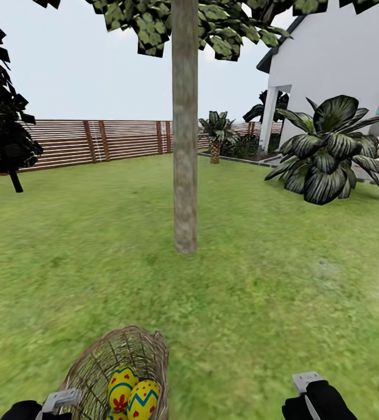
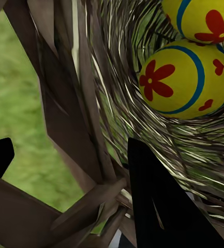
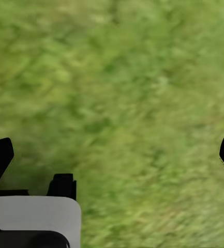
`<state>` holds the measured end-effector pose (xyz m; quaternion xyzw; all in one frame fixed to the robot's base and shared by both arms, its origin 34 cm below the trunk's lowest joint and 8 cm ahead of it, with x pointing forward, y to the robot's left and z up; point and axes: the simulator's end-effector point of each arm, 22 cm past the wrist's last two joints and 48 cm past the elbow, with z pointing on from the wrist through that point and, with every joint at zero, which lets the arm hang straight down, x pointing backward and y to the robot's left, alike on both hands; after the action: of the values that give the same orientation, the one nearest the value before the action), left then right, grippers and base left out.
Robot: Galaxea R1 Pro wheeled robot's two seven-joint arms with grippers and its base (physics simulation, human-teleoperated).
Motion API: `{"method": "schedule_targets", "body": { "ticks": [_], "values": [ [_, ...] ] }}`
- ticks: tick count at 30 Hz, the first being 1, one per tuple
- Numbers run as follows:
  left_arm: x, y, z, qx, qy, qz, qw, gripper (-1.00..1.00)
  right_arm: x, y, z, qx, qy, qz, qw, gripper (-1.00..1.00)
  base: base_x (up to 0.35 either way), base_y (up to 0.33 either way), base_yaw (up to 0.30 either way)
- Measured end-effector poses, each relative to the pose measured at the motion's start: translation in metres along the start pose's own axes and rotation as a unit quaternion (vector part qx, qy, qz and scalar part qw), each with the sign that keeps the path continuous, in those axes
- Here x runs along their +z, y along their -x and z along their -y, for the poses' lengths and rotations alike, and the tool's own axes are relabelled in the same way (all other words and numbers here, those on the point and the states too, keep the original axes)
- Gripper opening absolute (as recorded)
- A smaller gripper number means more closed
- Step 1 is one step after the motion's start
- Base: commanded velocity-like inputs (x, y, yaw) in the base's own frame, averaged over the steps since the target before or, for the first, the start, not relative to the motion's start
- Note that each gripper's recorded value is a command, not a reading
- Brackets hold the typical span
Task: Take the three Easter eggs out of the wicker basket on the lawn in the garden, then place them on the lawn next to a single tree (choose any tree) so that all three eggs are next to the same tree and none are left in the basket.
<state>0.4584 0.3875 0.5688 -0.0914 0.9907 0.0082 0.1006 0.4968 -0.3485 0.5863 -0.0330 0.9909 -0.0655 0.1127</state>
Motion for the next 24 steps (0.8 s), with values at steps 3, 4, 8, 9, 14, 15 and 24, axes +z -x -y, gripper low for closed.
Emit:
{"method": "schedule_targets", "body": {
  "ticks": [3, 4, 8, 9, 14, 15, 24],
  "values": [
    [0.0, 0.0001, 0.0006, -0.001, -0.001, 0.0, 1.0, -1.0, -0.0001, 0.0004, -0.0001, 0.0, 0.0, 0.0, 1.0, 1.0, 0.337, 0.0, 0.109],
    [0.0, 0.0001, 0.0009, -0.002, -0.002, 0.0, 1.0, -1.0, -0.0001, 0.0003, -0.0002, 0.0, 0.0, 0.0, 1.0, 1.0, 0.337, 0.0, 0.229],
    [0.0, -0.0001, -0.0012, 0.002, 0.003, 0.0, 1.0, -1.0, -0.0001, 0.0002, -0.0002, 0.0, 0.0, 0.0, 1.0, 1.0, 0.337, 0.0, 0.084],
    [0.0, 0.0, -0.0001, 0.0, 0.0, 0.0, 1.0, -1.0, -0.0002, 0.0005, -0.0002, 0.0, 0.0, 0.0, 1.0, 1.0, 0.337, 0.0, 0.092],
    [0.0, -0.0001, -0.0009, 0.001, 0.002, 0.0, 1.0, -1.0, -0.0001, 0.0003, -0.0003, 0.0, 0.0, 0.0, 1.0, 1.0, 0.337, 0.0, 0.227],
    [0.0, 0.0, -0.0004, 0.001, 0.001, 0.0, 1.0, -1.0, -0.0001, 0.0003, -0.0003, 0.0, 0.0, 0.0, 1.0, 1.0, 0.337, 0.0, 0.251],
    [0.0, 0.0, 0.0, 0.0, 0.0, 0.0, 1.0, -1.0, -0.0002, 0.0008, -0.0002, -0.001, 0.0, 0.001, 1.0, 1.0, 0.337, 0.0, 0.149]
  ]
}}
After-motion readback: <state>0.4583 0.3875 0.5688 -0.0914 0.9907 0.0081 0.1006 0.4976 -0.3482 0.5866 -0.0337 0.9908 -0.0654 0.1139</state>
